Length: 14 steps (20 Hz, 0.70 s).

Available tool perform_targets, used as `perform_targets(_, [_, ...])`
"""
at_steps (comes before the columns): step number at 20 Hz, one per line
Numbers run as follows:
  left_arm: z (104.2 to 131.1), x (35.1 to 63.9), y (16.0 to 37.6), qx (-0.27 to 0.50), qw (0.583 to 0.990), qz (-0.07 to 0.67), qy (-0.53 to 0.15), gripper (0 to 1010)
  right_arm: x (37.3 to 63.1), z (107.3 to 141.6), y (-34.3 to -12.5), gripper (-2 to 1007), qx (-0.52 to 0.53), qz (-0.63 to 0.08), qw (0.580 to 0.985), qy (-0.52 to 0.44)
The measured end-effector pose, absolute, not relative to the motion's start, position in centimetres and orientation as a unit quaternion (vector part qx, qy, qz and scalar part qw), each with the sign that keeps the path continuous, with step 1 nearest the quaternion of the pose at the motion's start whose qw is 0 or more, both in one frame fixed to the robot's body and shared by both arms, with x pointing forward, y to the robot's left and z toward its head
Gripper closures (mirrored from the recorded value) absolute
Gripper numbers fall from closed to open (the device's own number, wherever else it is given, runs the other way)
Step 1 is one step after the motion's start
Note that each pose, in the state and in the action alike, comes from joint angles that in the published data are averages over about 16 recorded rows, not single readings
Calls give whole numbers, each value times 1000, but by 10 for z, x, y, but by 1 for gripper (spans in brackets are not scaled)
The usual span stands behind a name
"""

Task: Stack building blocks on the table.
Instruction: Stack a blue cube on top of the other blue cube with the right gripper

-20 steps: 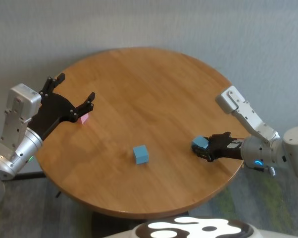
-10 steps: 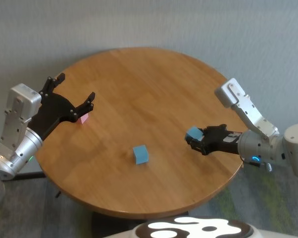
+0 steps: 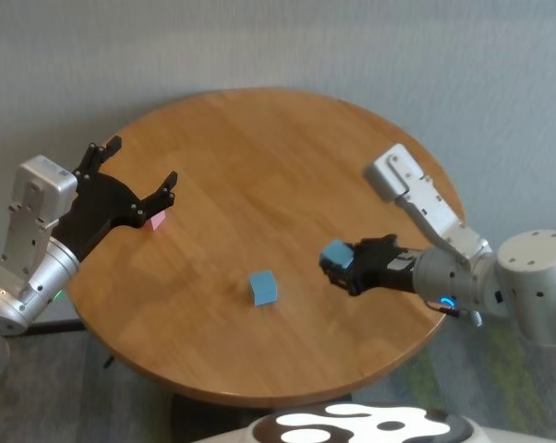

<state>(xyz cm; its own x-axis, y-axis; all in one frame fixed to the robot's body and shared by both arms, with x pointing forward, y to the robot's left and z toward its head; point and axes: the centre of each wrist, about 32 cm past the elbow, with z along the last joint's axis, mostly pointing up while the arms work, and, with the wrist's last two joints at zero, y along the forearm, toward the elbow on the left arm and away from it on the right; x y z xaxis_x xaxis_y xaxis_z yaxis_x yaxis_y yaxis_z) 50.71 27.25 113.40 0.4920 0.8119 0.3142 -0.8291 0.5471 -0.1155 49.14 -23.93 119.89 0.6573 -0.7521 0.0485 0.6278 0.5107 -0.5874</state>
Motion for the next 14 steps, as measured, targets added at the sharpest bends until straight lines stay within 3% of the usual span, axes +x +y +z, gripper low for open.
perform_targets(14, [1134,507,272,26,863,475,-168,10,481,1205,-204,647,-276,-378,871,148])
